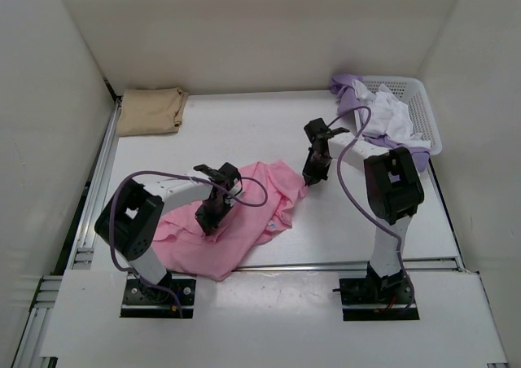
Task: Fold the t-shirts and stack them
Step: Flatten out the tshirt
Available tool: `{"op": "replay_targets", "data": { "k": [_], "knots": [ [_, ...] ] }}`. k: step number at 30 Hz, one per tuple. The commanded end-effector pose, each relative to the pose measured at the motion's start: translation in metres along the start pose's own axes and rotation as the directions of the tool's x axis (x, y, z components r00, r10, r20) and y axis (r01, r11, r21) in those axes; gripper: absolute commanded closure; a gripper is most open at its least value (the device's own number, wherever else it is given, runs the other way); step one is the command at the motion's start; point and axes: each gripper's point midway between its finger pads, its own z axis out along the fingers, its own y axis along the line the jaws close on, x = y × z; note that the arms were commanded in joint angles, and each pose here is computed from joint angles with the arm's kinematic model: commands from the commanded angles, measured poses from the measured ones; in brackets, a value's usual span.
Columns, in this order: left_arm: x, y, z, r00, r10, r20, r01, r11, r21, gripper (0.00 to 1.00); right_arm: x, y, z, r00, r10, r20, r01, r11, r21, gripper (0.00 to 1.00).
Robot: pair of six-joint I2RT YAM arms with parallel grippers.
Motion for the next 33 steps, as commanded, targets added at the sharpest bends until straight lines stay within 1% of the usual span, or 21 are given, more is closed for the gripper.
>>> {"op": "replay_targets", "data": {
  "k": [1, 2, 4, 6, 7, 8, 9, 10, 12, 14, 16, 18, 20, 22, 23, 24, 28, 29, 30, 31, 33],
  "knots": [
    [-0.018, 0.0, -0.013, 0.998, -0.035, 0.052, 0.032, 0.998, 0.046, 0.9, 0.004, -0.013, 0.005, 1.0, -0.007, -0.007, 0.007, 0.997, 0.079, 0.96],
    [-0.019, 0.003, -0.017, 0.997, -0.046, 0.062, 0.043, 0.998, 0.047, 0.9, 0.004, -0.013, 0.0, 1.0, -0.007, -0.003, 0.007, 0.997, 0.075, 1.0],
    [-0.028, 0.011, -0.027, 0.992, -0.078, 0.094, 0.074, 0.996, 0.047, 0.9, 0.0, -0.012, -0.007, 1.0, -0.02, 0.02, 0.018, 0.997, 0.069, 1.0],
    [-0.034, 0.024, -0.041, 0.986, -0.103, 0.131, 0.101, 0.995, 0.019, 0.9, -0.012, -0.009, -0.023, 0.996, -0.034, 0.082, 0.03, 0.998, 0.059, 1.0],
    [-0.037, 0.026, -0.047, 0.984, -0.103, 0.146, 0.104, 0.995, 0.007, 0.9, -0.022, -0.004, -0.038, 0.99, -0.06, 0.127, 0.055, 0.998, 0.041, 1.0],
    [-0.042, 0.033, -0.055, 0.977, -0.115, 0.179, 0.118, 0.993, -0.006, 0.9, -0.027, -0.003, -0.047, 0.986, -0.069, 0.15, 0.064, 0.997, 0.039, 1.0],
    [-0.043, 0.038, -0.06, 0.977, -0.115, 0.181, 0.123, 0.992, -0.035, 0.9, -0.036, 0.002, -0.061, 0.979, -0.079, 0.186, 0.074, 0.997, 0.032, 1.0],
    [-0.049, 0.045, -0.073, 0.969, -0.13, 0.213, 0.142, 0.989, -0.046, 0.9, -0.043, 0.003, -0.072, 0.972, -0.09, 0.218, 0.084, 0.996, 0.033, 1.0],
    [-0.052, 0.058, -0.085, 0.959, -0.157, 0.237, 0.177, 0.982, -0.064, 0.9, -0.067, 0.007, -0.108, 0.935, -0.129, 0.33, 0.122, 0.992, 0.04, 1.0],
    [-0.058, 0.071, -0.1, 0.941, -0.19, 0.279, 0.218, 0.973, -0.074, 0.9, -0.08, 0.008, -0.141, 0.897, -0.168, 0.409, 0.162, 0.986, 0.05, 1.0],
    [-0.056, 0.082, -0.105, 0.93, -0.226, 0.289, 0.256, 0.964, -0.073, 0.87, -0.092, 0.014, -0.174, 0.856, -0.178, 0.485, 0.186, 0.982, 0.031, 1.0],
    [-0.054, 0.082, -0.101, 0.934, -0.236, 0.268, 0.26, 0.964, -0.058, 0.83, -0.092, 0.014, -0.187, 0.841, -0.192, 0.505, 0.206, 0.978, 0.03, 1.0],
    [-0.049, 0.075, -0.092, 0.942, -0.248, 0.227, 0.257, 0.966, -0.01, 0.78, -0.085, 0.023, -0.197, 0.845, -0.187, 0.501, 0.237, 0.971, -0.038, 1.0],
    [-0.044, 0.061, -0.076, 0.955, -0.248, 0.164, 0.242, 0.969, 0.056, 0.74, -0.072, 0.021, -0.187, 0.864, -0.199, 0.462, 0.252, 0.966, -0.055, 1.0],
    [-0.045, 0.057, -0.07, 0.957, -0.247, 0.154, 0.239, 0.968, 0.073, 0.72, -0.067, 0.021, -0.185, 0.874, -0.188, 0.448, 0.243, 0.968, -0.069, 1.0],
    [-0.039, 0.053, -0.06, 0.962, -0.247, 0.114, 0.238, 0.968, 0.085, 0.7, -0.061, 0.023, -0.179, 0.881, -0.188, 0.433, 0.245, 0.966, -0.079, 1.0],
    [-0.041, 0.047, -0.034, 0.968, -0.244, 0.052, 0.238, 0.965, 0.11, 0.7, -0.042, 0.018, -0.161, 0.907, -0.166, 0.388, 0.219, 0.971, -0.097, 1.0],
    [-0.041, 0.046, -0.034, 0.968, -0.244, 0.051, 0.237, 0.964, 0.119, 0.7, -0.04, 0.016, -0.158, 0.908, -0.167, 0.384, 0.219, 0.971, -0.095, 1.0],
    [-0.04, 0.045, -0.031, 0.969, -0.244, 0.041, 0.238, 0.964, 0.119, 0.66, -0.035, 0.016, -0.158, 0.908, -0.175, 0.382, 0.227, 0.969, -0.096, 1.0],
    [-0.04, 0.045, -0.031, 0.969, -0.244, 0.041, 0.238, 0.964, 0.119, 0.64, -0.033, 0.014, -0.154, 0.911, -0.178, 0.373, 0.226, 0.97, -0.09, 1.0],
    [-0.041, 0.043, -0.029, 0.969, -0.244, 0.042, 0.237, 0.963, 0.13, 0.64, -0.03, 0.011, -0.153, 0.912, -0.179, 0.37, 0.226, 0.97, -0.088, 1.0]
  ]
}}
